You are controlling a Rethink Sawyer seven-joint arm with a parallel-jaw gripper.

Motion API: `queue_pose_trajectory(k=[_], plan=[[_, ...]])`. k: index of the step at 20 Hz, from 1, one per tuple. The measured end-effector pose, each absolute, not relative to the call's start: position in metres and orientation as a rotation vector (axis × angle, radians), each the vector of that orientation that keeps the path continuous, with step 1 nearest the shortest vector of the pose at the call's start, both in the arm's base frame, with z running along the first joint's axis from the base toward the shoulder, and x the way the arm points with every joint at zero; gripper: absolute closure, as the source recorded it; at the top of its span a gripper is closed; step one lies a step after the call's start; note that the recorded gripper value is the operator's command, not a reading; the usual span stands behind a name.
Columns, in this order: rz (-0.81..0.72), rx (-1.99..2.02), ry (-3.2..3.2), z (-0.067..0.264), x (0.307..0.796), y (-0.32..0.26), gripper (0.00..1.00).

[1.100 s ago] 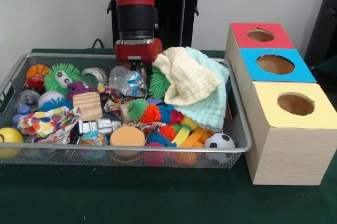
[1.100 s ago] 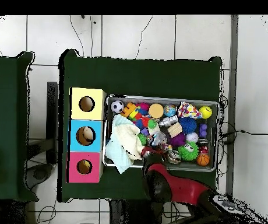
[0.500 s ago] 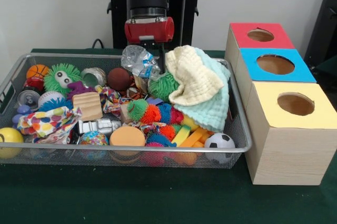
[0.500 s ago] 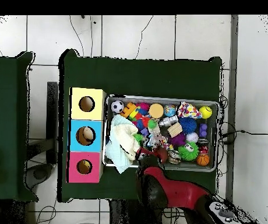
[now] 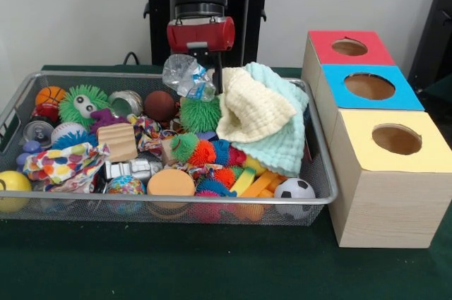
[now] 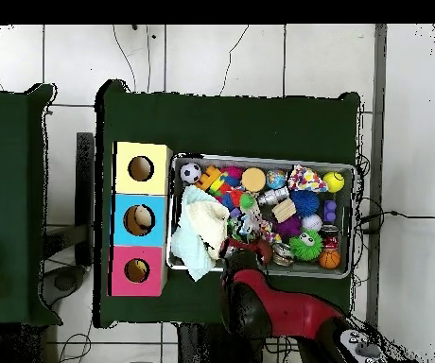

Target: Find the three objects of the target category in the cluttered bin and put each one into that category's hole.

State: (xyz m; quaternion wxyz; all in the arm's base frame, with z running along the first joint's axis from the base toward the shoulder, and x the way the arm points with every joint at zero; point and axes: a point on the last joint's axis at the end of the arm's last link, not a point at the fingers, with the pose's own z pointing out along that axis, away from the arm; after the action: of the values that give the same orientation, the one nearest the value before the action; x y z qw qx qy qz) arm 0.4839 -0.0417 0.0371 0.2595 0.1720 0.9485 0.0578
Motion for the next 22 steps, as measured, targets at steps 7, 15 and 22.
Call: queue_pose_trajectory(k=[7, 15, 22], plan=[[0.106, 0.396, 2.563, 0.061, 0.494, -0.036, 1.0], [0.049, 0.357, 2.541, 0.085, 0.512, -0.043, 1.0], [0.017, 0.338, 2.494, 0.085, 0.536, -0.071, 1.0]])
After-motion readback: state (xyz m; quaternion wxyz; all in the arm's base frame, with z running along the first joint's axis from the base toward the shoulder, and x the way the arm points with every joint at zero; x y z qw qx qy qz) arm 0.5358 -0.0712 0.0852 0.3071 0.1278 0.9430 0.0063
